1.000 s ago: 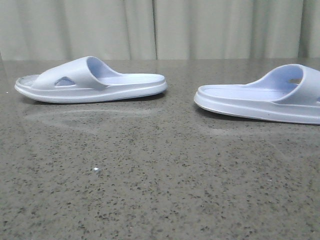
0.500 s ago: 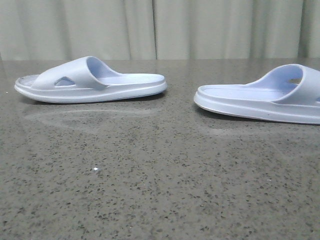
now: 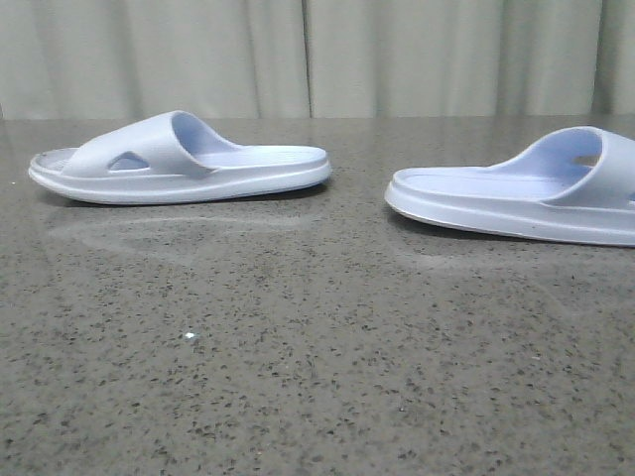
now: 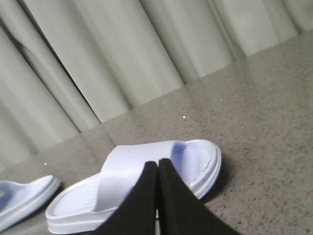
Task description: Insert blue slippers together front up
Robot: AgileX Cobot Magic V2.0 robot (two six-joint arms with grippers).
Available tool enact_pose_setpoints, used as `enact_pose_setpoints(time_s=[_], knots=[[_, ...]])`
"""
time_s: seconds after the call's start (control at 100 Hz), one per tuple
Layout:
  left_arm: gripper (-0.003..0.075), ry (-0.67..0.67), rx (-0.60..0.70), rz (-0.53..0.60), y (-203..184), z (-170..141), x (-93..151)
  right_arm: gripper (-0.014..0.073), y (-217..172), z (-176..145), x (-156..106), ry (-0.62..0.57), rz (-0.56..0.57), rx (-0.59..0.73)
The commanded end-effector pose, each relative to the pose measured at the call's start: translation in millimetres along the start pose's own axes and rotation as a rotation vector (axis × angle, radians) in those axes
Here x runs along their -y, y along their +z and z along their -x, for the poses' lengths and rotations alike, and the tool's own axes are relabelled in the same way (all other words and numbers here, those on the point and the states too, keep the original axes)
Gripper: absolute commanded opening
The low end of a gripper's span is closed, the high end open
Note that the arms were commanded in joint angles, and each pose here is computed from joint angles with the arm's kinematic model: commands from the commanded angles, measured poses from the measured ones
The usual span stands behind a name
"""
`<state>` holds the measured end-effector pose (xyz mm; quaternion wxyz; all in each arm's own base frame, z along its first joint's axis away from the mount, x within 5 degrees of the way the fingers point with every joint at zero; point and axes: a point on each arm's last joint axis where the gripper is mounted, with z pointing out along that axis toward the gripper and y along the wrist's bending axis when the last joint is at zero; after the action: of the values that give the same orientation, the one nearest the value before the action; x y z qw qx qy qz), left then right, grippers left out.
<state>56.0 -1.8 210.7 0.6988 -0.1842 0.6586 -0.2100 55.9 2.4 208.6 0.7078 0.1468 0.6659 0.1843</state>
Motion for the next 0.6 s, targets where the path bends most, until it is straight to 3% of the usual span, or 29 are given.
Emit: enact_pose_setpoints(time_s=[0.0,0.06,0.18,0.24,0.43,0.59], knots=[[0.0015,-0.106,0.08,-0.032,-4.0,12.9,6.1,-0.0084,-2.2,12.0,-5.2,0.09,0.019,0.058],[0.0015,-0.066,0.05,-0.055,-4.7,20.5,15.1,-0.0076,-1.9,19.8,-11.8,0.072,0.03,0.024],[0.0015,0.079,0.008,-0.064,-0.3,46.2,34.9,-0.0076,5.8,45.9,-27.6,-0.072,0.02,-0.052],[0.0015,0.152,-0.037,-0.055,7.8,62.8,46.8,-0.0076,17.1,54.8,-33.3,-0.117,-0.007,-0.145],[0.0015,0.364,-0.369,-0.004,47.6,92.1,72.1,-0.0078,64.2,81.2,-46.2,-0.261,-0.101,-0.455],[0.0016,0.408,-0.572,0.018,78.2,93.1,75.5,-0.0078,91.2,101.1,-53.4,-0.332,-0.143,-0.562]])
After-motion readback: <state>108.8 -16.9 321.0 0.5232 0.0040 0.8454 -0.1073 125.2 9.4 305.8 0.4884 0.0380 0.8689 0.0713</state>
